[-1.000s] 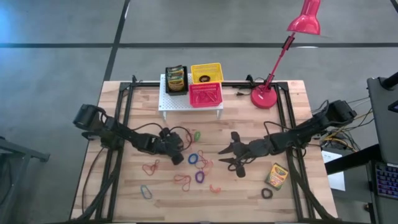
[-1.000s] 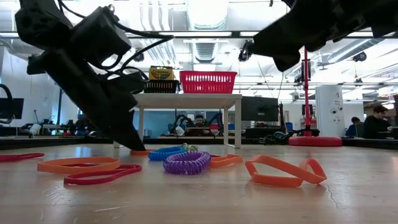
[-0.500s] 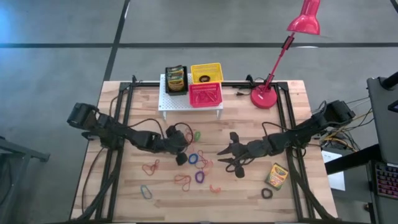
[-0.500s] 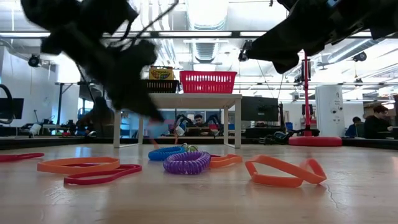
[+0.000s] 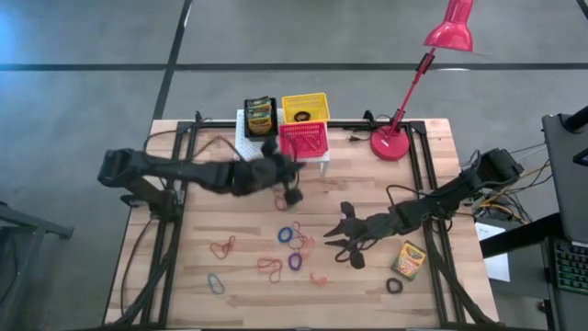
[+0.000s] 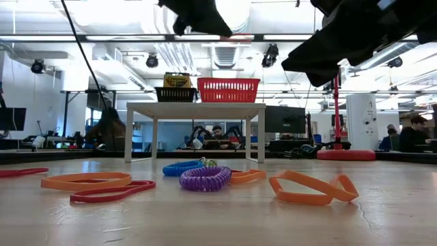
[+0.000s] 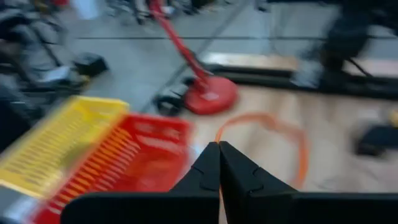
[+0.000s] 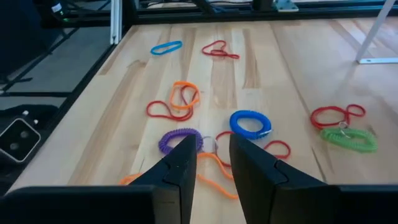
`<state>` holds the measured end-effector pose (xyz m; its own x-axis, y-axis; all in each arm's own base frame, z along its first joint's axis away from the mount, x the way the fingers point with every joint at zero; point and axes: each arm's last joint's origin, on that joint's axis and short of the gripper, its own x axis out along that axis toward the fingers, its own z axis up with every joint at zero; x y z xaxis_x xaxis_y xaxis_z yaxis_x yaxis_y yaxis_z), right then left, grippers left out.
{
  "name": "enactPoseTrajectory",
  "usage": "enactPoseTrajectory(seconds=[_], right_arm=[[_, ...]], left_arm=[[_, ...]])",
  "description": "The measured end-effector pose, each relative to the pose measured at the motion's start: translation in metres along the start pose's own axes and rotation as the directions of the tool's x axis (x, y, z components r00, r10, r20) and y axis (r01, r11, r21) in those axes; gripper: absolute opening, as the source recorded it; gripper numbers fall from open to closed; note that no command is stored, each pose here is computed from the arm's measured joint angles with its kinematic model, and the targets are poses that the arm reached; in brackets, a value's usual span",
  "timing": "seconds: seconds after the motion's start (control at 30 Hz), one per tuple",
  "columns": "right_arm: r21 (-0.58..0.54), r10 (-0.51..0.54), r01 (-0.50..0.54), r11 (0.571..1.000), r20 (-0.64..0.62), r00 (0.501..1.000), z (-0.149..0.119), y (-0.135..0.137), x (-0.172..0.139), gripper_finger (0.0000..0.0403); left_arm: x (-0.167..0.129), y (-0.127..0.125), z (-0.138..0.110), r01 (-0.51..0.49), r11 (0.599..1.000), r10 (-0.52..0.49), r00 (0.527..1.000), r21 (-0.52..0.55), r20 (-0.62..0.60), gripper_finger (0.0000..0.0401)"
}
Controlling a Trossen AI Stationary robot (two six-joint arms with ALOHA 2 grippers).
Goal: Pick & Place Office Desk Supplies
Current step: Put the orange rubber band into the red bin on the shelf, then put the red rubber band into the red bin on the shelf
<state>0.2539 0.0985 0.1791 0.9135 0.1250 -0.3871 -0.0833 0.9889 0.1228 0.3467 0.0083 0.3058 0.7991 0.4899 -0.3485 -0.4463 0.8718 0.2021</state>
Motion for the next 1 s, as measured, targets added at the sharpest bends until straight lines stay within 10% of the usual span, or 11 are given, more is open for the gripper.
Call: enactPoseTrajectory(seconds=[0.37,1.0], right_arm=[[-0.006,-0.032,0.032,0.999,0.009,0.999,0.0,-0.001,0.0,0.0093],[-0.018,-0.052,0.052,0.998,0.014,0.999,0.001,-0.002,0.0,0.0075]], left_arm=[[0.038,0.087,-0.021,-0.177,0.974,0.164,0.981,-0.141,-0.101,0.0012],[0.042,0.102,-0.026,-0.068,0.98,0.043,0.99,-0.189,-0.132,0.0185]])
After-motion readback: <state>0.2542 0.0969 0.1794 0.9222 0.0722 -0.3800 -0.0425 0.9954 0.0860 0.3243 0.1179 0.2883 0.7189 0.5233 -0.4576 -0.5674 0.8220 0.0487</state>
